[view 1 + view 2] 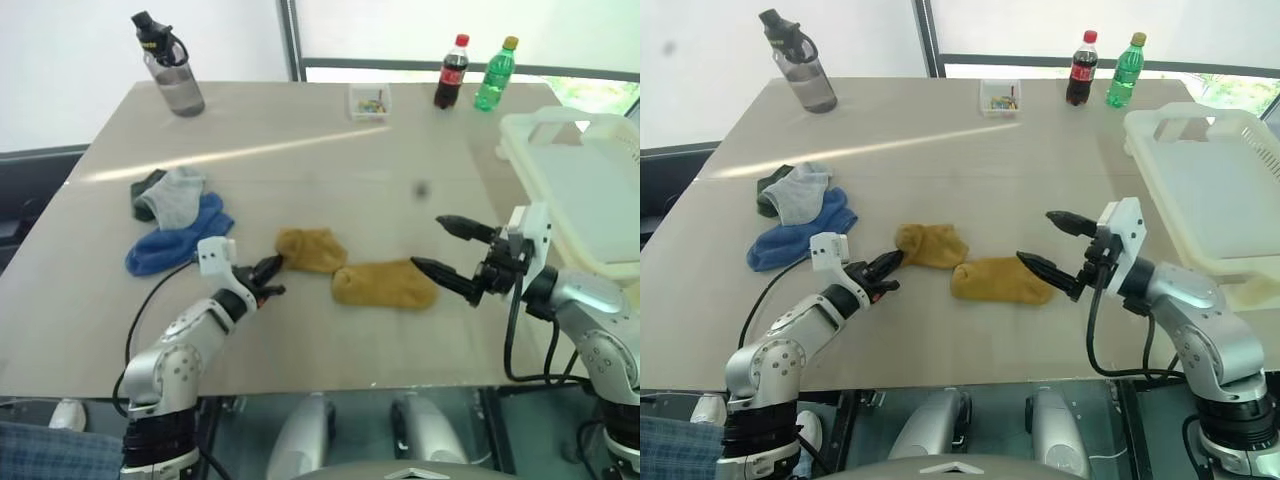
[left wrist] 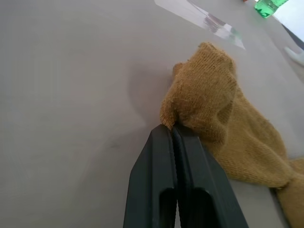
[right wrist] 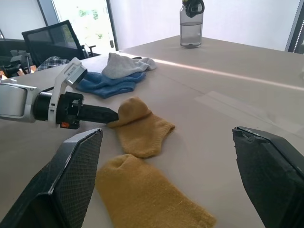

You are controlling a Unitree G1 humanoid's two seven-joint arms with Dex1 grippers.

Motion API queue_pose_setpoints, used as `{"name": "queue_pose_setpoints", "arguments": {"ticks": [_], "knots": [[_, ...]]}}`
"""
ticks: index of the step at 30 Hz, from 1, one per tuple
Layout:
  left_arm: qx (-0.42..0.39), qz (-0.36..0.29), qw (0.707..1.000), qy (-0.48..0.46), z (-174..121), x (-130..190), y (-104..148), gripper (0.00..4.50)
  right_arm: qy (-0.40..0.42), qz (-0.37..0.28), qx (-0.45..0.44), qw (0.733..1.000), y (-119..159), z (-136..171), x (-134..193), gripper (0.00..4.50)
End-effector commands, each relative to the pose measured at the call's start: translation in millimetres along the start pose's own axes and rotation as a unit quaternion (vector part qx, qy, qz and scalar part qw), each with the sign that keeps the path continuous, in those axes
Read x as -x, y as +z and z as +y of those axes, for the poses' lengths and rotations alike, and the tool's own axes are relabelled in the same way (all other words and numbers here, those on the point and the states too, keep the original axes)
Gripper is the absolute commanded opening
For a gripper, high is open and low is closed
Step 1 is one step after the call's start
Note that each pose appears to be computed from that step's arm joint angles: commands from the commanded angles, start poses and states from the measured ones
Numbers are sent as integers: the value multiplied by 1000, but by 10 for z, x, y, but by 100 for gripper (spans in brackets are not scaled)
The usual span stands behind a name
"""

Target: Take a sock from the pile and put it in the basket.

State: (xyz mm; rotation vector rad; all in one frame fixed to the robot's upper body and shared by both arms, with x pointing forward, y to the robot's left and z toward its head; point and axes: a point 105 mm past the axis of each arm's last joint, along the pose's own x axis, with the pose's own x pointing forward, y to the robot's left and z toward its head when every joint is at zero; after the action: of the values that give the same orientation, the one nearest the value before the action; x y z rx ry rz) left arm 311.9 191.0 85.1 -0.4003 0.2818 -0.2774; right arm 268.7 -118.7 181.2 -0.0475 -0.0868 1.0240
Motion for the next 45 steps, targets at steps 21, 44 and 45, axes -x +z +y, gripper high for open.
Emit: {"name": "queue_pose_setpoints", "arguments": {"ticks": [21,44,45], "knots": [[68,-70,986,137,365,86,245,9,-39,143,-52,988,-421,-89,-979,450],[93,-74,983,140,219,110,192,3,46,197,-53,978,-720,450,-1773,424],[93,-74,983,140,219,110,191,0,44,199,-50,978,-731,438,-1775,393]]}}
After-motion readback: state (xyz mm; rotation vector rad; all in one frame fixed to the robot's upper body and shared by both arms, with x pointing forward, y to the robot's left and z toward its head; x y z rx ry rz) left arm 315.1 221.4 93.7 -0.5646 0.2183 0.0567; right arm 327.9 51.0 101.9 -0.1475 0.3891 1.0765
